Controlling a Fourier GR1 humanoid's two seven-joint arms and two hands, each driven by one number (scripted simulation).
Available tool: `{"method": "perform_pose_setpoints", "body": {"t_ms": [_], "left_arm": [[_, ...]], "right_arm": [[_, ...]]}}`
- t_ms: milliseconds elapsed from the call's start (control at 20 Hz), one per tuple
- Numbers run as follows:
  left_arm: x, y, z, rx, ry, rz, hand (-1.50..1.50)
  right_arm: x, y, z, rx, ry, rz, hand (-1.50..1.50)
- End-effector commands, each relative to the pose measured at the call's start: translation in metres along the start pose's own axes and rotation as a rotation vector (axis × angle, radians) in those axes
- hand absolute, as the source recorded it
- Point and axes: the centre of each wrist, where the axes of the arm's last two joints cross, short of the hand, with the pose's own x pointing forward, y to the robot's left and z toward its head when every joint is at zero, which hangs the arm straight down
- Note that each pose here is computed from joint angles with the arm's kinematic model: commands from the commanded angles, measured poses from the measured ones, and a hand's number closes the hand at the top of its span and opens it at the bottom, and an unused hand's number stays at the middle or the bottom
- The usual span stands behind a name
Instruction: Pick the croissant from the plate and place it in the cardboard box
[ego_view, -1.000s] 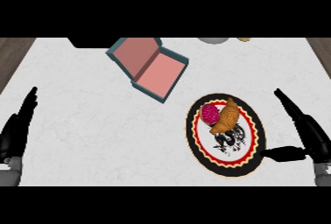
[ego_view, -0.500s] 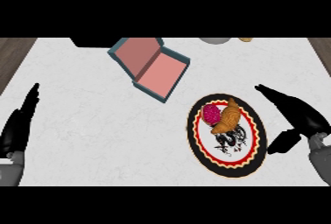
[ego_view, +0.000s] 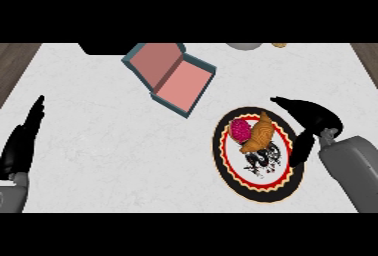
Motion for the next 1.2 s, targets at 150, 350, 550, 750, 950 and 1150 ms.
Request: {"method": "perform_pose_setpoints", "body": {"t_ms": [150, 350, 550, 750, 950, 1150], "left_arm": [[-0.002, 0.012, 0.002, -0.006, 0.004, -0.006, 0.0], [-0.007, 0.004, -0.002, 0.017, 0.007, -0.004, 0.0], [-0.019, 0.004, 0.004, -0.004, 0.007, -0.01, 0.0], [0.003, 0.013, 0.0, -0.009, -0.012, -0.008, 0.0], [-0.007, -0.003, -0.013, 0.002, 0.014, 0.004, 0.0], [-0.003, 0.005, -0.003, 0.022, 0.005, -0.013, 0.0]], "right_arm": [[0.015, 0.003, -0.009, 0.034, 0.016, 0.059, -1.5], [0.022, 0.002, -0.025, 0.053, 0.032, 0.046, -1.5], [0.015, 0.005, -0.007, 0.046, 0.005, 0.028, -1.5], [0.028, 0.014, -0.021, 0.039, -0.059, -0.023, -1.5], [0.024, 0.039, -0.005, 0.056, -0.134, 0.006, -1.5], [0.07, 0.012, -0.004, 0.061, -0.127, 0.013, -1.5]]}}
